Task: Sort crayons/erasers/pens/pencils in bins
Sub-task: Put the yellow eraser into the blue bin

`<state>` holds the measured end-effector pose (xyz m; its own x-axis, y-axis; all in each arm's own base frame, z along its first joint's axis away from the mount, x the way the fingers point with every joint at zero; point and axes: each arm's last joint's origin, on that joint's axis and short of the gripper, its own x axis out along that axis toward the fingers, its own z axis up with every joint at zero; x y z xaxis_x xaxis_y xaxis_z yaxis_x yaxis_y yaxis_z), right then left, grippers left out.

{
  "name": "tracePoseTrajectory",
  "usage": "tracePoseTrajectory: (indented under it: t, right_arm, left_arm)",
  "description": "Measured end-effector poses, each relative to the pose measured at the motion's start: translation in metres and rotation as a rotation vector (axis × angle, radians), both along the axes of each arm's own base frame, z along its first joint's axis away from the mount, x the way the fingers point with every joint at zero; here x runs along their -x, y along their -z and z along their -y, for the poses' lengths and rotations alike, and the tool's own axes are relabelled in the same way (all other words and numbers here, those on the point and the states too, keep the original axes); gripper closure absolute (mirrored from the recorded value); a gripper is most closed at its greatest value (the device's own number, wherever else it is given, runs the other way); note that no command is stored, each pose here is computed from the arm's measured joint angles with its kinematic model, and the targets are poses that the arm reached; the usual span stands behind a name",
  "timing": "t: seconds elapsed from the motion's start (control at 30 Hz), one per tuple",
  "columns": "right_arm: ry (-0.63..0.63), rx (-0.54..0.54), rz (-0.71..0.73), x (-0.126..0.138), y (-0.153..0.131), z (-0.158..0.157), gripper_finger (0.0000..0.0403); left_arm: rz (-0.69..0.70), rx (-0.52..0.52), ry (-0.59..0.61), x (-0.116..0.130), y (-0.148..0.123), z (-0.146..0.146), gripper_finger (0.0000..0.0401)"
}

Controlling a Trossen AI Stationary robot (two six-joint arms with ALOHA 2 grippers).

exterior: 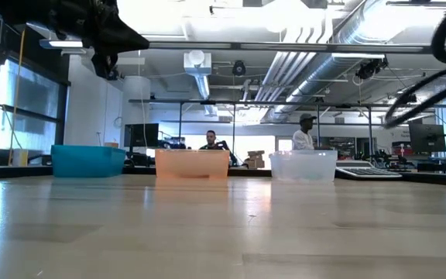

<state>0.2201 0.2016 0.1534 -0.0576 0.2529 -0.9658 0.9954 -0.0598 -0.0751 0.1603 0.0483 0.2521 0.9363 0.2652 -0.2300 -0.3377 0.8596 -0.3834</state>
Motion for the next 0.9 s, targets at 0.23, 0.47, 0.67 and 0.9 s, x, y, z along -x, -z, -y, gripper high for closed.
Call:
tracePoseTrajectory:
  t: [0.23,0.47,0.67,0.9]
  right_arm:
    - [0.003,0.009,0.017,0.004,0.012,0.004,0.0228]
    - [-0.011,0.007,0.118,0.002,0.019,0.005,0.0233]
    - [-0.066,0.093,0.255,-0.004,0.014,0.002,0.0251]
    - [-0.063,0.189,0.34,-0.01,0.013,0.005,0.0283]
  left_arm:
    - [0.003,0.011,-0.003,0.0,0.0,0.0,0.0401]
    - [0.004,0.015,-0.004,0.0,0.0,0.0,0.0401]
    - [0.004,0.015,-0.004,0.0,0.0,0.0,0.0401]
    - [-0.003,0.017,-0.004,-0.001,0.001,0.0,0.0401]
